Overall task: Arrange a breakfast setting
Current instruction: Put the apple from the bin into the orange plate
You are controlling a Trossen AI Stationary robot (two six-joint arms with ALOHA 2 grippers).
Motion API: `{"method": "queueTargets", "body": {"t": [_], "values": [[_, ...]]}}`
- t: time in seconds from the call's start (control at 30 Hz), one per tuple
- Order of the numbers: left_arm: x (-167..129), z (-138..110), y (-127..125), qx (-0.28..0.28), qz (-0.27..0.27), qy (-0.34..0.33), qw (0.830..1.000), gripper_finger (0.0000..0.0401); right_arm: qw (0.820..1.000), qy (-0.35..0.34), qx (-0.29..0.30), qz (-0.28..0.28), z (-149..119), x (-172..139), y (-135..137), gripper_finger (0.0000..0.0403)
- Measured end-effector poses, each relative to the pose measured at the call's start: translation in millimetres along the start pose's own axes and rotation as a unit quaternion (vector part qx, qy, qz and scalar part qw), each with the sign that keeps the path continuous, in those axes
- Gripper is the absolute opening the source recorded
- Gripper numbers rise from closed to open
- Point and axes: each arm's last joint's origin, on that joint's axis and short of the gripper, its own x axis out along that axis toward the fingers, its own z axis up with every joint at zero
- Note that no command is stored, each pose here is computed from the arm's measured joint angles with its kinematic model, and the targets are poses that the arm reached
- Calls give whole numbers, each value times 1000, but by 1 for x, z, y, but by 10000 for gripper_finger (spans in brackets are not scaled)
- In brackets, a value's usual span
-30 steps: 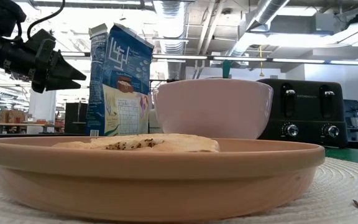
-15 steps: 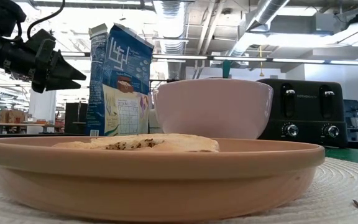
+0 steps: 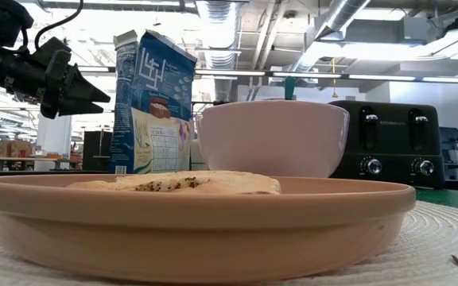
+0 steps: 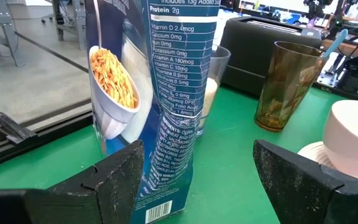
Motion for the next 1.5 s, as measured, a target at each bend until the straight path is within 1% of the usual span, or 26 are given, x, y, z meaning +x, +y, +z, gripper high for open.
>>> {"method": "queueTargets", "body": {"t": [0.17,0.3,0.4,0.47,0.57,0.7,0.8,0.9,1.03,1.17,1.23,1.43,1.5], "values": [[0,0,0,0,0,0,1000,288,1000,0,0,5,2,-3,-1,379],[0,0,0,0,0,0,1000,288,1000,-1,1,13,1,-9,-2,345],[0,0,0,0,0,0,1000,288,1000,-2,3,30,2,-19,-4,315],[0,0,0,0,0,0,1000,288,999,-4,2,42,1,-27,-7,304],[0,0,0,0,0,0,1000,288,998,-10,1,57,0,-39,-11,300],[0,0,0,0,0,0,1000,288,995,-29,-2,98,-2,-64,-20,300],[0,0,0,0,0,0,1000,288,990,-59,-5,125,1,-86,-32,300],[0,0,0,0,0,0,1000,288,984,-101,-3,147,10,-107,-48,300],[0,0,0,0,0,0,1000,288,968,-178,-3,179,31,-135,-70,300],[0,0,0,0,0,0,1000,288,949,-257,-13,185,60,-155,-90,300],[0,0,0,0,0,0,1000,288,936,-297,-24,187,75,-163,-97,300],[0,0,0,0,0,0,1000,288,885,-418,-59,199,124,-185,-109,300],[0,0,0,0,0,0,1000,288,872,-441,-65,201,138,-188,-112,300]]}}
